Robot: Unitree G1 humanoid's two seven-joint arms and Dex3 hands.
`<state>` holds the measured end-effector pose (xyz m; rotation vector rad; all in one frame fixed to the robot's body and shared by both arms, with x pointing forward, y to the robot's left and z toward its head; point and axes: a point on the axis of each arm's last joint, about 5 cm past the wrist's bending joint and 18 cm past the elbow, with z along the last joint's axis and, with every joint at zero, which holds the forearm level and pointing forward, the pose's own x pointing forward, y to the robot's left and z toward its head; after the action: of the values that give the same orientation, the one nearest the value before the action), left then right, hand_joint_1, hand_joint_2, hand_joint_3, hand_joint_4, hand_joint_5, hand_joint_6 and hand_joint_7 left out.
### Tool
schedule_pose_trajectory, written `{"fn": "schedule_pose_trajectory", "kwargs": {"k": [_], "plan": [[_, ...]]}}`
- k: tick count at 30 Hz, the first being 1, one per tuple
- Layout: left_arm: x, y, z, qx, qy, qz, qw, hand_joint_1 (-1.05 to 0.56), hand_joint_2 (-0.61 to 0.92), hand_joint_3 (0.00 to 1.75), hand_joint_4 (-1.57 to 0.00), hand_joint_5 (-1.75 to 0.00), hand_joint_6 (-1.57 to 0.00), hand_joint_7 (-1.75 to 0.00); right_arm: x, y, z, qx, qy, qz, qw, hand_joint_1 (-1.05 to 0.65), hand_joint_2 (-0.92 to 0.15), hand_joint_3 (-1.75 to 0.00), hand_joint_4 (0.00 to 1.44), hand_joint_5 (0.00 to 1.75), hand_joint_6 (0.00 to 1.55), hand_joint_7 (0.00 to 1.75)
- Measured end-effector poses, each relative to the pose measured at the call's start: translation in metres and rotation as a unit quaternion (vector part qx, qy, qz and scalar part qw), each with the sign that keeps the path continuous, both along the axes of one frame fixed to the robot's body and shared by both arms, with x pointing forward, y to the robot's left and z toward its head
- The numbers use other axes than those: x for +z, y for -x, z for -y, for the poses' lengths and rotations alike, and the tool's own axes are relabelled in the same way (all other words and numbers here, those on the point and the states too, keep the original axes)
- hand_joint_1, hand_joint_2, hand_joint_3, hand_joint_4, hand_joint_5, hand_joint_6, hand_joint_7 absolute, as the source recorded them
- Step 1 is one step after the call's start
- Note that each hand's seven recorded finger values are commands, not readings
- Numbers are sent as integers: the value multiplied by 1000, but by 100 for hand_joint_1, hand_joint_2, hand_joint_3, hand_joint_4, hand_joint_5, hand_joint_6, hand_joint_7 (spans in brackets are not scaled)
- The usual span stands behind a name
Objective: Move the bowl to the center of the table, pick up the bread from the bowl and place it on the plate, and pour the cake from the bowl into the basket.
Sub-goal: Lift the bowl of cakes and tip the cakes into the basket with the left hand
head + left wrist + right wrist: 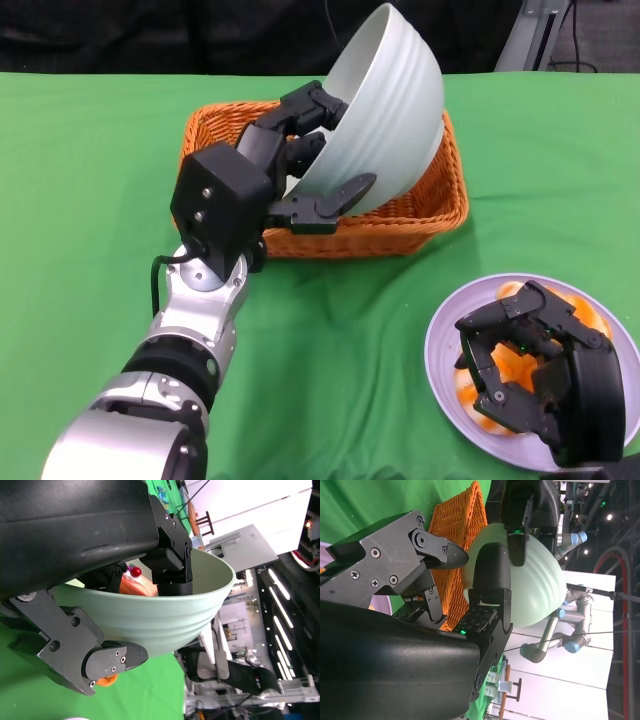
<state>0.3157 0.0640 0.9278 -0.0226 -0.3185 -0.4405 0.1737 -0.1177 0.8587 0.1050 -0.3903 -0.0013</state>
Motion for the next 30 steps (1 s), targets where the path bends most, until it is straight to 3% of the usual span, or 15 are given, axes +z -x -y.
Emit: {"fn": "schedule_pose_trajectory", "kwargs": {"k": [6,15,23,30], "plan": [[6,-3,5,-20,65,-10,998,-16,63,100,-70,-173,-64,-153,0,-2,-1,5,1,5,1000,-6,-61,-83,76,150,76,117],[21,-11,7,-47,151,-25,987,-12,67,99,-73,-175,-67,-155,-3,-3,0,3,0,2,1000,-5,-58,-88,75,150,76,118],[24,-18,5,-83,252,-85,960,-8,67,102,-76,-175,-73,-154,-5,-3,-1,2,-2,0,1000,-6,-57,-90,76,151,76,119],[26,-22,8,-113,329,-165,923,-3,71,107,-72,-175,-66,-165,-6,-3,-1,3,-2,1,1000,-6,-57,-89,75,151,75,119]]}}
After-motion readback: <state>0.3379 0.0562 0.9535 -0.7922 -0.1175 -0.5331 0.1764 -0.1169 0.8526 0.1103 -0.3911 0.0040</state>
